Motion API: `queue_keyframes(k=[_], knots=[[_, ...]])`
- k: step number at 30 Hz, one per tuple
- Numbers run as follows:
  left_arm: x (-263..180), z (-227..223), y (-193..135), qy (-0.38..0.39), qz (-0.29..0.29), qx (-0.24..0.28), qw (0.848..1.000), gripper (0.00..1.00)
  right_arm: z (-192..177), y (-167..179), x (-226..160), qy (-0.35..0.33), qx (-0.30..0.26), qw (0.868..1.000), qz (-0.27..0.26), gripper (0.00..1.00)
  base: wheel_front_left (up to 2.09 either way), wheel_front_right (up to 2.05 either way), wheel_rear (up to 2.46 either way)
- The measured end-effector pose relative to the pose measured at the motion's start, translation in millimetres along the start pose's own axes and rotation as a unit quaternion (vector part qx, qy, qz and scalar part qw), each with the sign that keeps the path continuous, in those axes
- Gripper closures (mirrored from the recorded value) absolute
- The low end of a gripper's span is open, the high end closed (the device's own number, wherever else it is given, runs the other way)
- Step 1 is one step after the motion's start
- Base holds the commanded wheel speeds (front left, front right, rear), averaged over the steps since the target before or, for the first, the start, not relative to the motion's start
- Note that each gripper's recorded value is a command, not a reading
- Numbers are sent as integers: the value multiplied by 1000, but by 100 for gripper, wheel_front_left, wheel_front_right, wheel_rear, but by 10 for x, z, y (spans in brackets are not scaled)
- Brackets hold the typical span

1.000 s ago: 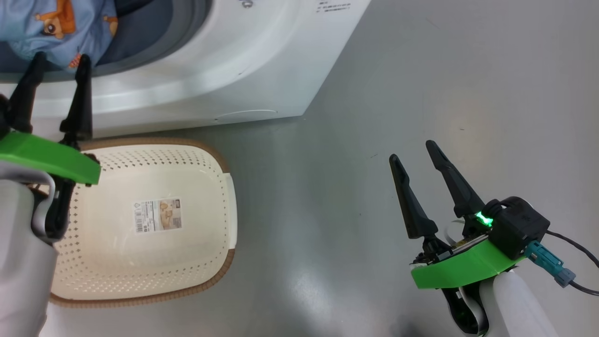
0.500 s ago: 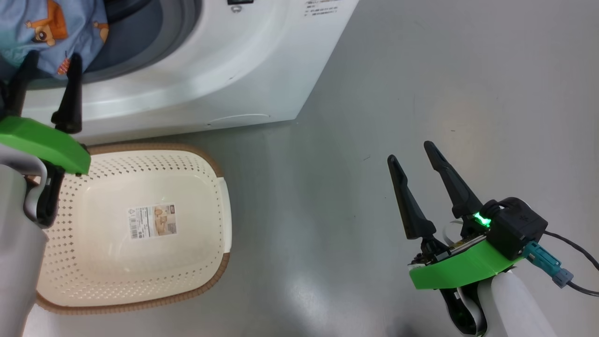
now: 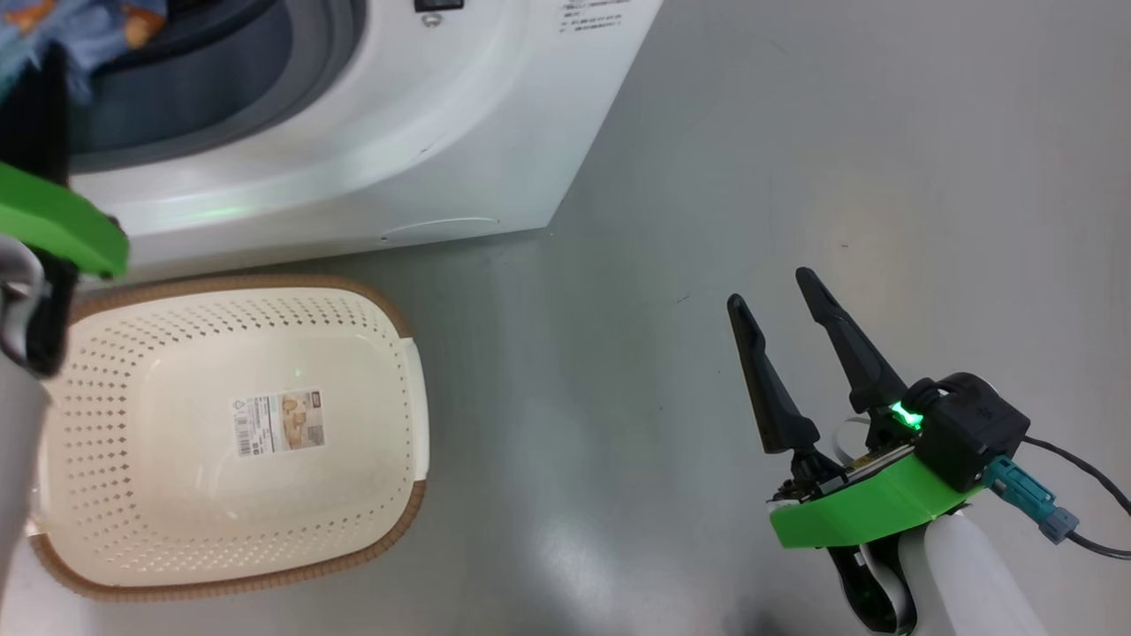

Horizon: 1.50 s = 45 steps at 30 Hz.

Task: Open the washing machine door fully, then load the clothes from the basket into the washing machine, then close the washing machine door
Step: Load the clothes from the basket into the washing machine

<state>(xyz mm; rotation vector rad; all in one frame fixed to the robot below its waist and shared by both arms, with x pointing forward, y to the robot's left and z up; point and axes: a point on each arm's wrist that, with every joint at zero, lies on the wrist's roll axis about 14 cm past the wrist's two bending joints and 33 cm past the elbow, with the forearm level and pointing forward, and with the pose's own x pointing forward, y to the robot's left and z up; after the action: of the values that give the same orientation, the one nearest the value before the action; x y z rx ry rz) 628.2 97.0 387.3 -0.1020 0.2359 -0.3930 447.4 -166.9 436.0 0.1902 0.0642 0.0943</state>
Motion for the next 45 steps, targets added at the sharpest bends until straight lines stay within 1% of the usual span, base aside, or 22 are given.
queue_keyframes(k=[8, 11, 15, 18, 19, 20, 21, 22, 23, 34, 41, 45], knots=[[231, 350, 224, -28, 28, 8, 999, 100, -1, -3, -45, 3, 2, 1000, -2, 0, 0, 0, 0], [351, 564, 259, -51, 33, 5, 998, 100, 0, -38, -67, 4, 2, 1000, -8, 0, 0, 0, 0], [471, 779, 286, -76, 36, 16, 996, 100, -11, -71, -97, 8, 4, 1000, -14, 0, 0, 0, 0], [519, 698, 273, -66, 39, 18, 997, 100, -19, -77, -117, 10, 3, 1000, -15, 0, 0, 0, 0], [529, 629, 265, -57, 40, 18, 997, 98, -19, -86, -124, 11, 2, 1000, -17, 0, 0, 0, 0], [536, 567, 255, -48, 41, 19, 998, 83, -17, -93, -129, 11, 2, 1000, -18, 0, 0, 0, 0], [541, 508, 246, -40, 42, 17, 998, 66, -15, -100, -135, 11, 2, 1000, -19, 0, 0, 0, 0], [545, 459, 234, -33, 43, 15, 998, 21, -12, -107, -139, 11, 3, 1000, -20, 0, 0, 0, 0], [550, 435, 224, -30, 42, 14, 999, 0, -13, -111, -140, 11, 3, 1000, -21, 0, 0, 0, 0], [528, 582, 286, -47, 48, 7, 998, 0, -19, -88, -103, 9, 6, 1000, -17, 0, 0, 0, 0], [426, 611, 184, -64, 40, -18, 997, 0, 7, -71, -67, 3, 7, 1000, -14, 0, 0, 0, 0], [310, 528, 136, -65, 38, -35, 997, 0, 29, -39, -51, -1, 7, 1000, -9, 0, 0, 0, 0]])
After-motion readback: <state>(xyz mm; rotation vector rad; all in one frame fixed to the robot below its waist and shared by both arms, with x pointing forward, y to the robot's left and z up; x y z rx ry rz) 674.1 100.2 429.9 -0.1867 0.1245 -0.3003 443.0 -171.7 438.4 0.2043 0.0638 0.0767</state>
